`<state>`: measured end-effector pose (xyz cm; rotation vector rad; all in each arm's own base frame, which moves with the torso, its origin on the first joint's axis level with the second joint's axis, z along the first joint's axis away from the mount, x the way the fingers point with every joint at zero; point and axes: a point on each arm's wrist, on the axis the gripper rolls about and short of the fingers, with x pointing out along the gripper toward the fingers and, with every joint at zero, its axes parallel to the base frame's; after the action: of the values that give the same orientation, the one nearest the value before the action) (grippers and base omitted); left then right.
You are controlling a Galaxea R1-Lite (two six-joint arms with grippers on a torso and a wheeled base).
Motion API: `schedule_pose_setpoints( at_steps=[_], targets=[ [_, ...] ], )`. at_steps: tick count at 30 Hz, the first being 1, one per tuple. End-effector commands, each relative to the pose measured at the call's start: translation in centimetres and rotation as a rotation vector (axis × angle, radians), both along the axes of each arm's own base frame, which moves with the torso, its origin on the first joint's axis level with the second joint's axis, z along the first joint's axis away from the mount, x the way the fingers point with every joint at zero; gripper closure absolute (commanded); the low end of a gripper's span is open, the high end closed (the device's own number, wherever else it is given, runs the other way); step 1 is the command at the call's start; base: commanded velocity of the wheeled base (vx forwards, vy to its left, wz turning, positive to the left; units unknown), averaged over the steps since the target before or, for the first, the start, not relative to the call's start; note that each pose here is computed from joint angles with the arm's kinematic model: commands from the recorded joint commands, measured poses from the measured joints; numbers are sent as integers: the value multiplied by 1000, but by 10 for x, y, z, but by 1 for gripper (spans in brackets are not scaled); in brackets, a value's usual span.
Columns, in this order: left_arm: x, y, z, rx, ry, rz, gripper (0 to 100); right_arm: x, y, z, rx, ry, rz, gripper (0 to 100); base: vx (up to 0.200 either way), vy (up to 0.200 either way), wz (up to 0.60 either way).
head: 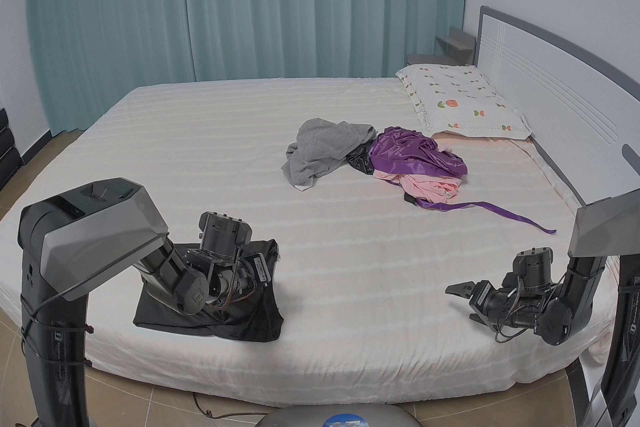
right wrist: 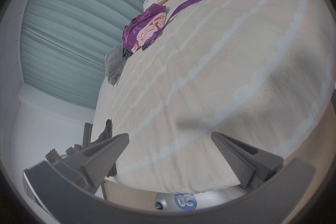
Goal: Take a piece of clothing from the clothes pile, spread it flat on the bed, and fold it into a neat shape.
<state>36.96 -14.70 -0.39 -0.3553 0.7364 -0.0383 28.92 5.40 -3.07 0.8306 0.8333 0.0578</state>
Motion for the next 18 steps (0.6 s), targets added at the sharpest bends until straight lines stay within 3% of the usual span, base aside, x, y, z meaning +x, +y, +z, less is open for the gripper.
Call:
schedule_pose_setpoints(
  at_steps=[1,4,11,18],
  targets=[
    [-1,-1,0,-6,1,7,0,0,0,0,0,1,1,0,0,0,0],
    [-1,0,4,-22,-10,40,0,0,0,0,-1,1,-1,0,0,0,0],
    [-16,12,43,-95,-59,86,0,0,0,0,-1,1,-1,0,0,0,0],
    [-28,34,48,-123,-79,137,0,0,0,0,-2,0,0,0,0,0,0]
  ],
)
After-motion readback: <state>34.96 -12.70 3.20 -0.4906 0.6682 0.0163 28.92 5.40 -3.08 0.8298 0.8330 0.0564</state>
